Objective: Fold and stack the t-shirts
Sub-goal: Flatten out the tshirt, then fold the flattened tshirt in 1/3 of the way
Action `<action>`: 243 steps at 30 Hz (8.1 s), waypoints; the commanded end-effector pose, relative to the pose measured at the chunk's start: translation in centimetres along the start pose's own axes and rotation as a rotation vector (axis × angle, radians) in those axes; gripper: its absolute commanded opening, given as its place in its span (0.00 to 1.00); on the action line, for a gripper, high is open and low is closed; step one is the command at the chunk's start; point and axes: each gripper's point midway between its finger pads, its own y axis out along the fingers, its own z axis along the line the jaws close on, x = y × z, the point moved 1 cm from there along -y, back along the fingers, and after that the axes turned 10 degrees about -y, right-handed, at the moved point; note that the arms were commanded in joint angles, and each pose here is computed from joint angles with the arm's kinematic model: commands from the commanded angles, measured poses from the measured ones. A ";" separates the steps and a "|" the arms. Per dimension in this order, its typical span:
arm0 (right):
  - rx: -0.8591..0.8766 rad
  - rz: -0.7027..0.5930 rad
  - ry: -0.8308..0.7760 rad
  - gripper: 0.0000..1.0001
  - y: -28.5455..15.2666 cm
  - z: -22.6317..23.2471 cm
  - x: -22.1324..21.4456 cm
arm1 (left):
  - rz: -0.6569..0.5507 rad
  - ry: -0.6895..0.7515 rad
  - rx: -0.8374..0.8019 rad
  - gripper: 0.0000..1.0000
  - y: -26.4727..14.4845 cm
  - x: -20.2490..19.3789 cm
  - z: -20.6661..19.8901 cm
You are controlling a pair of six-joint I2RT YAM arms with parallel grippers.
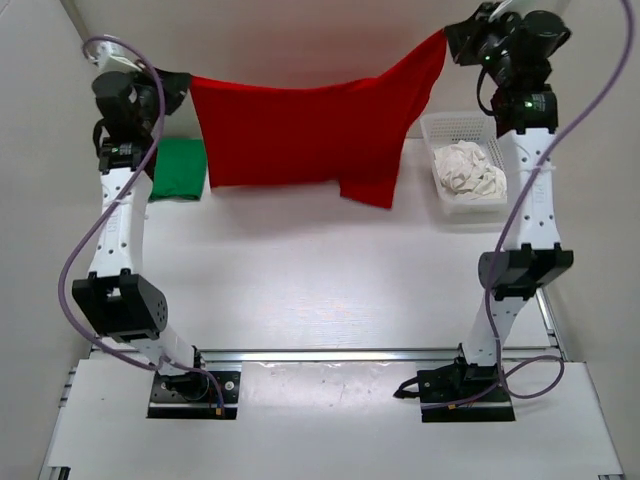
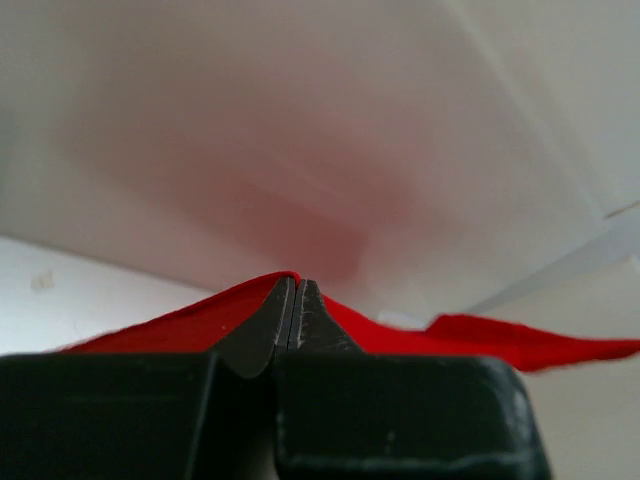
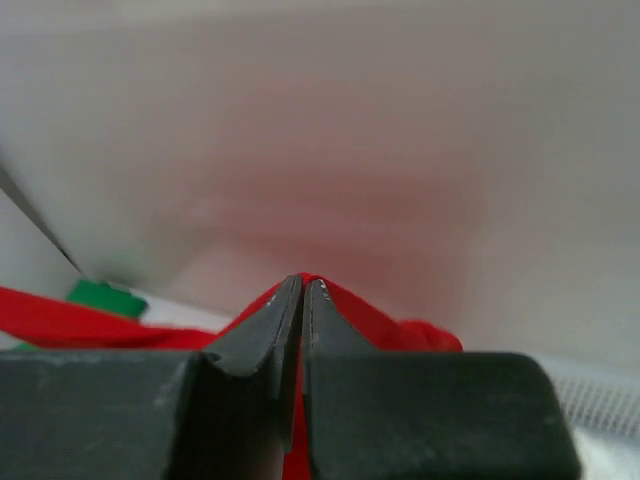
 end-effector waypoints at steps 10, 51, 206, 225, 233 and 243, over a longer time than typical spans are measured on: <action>0.081 -0.075 -0.147 0.00 -9.6 9.5 -0.7 | -0.183 0.060 -0.010 0.00 -9.0 0.9 3.4; -0.049 0.693 0.376 0.00 -34.6 18.4 -35.1 | 0.267 -0.112 0.420 0.00 -24.2 -22.2 24.7; 0.001 0.609 0.434 0.22 -30.3 14.5 -37.9 | 0.251 -0.070 0.532 0.19 -26.0 -23.2 27.0; 0.119 0.741 0.446 0.35 -25.5 17.8 -42.3 | 0.241 0.090 0.517 0.00 -24.7 -24.5 24.4; 0.114 0.729 0.445 0.38 -25.9 17.3 -42.0 | 0.114 0.071 0.692 0.43 -25.8 -21.8 27.0; 0.122 0.749 0.442 0.42 -25.3 17.2 -42.6 | 0.052 0.066 0.592 0.82 -23.6 -18.7 23.9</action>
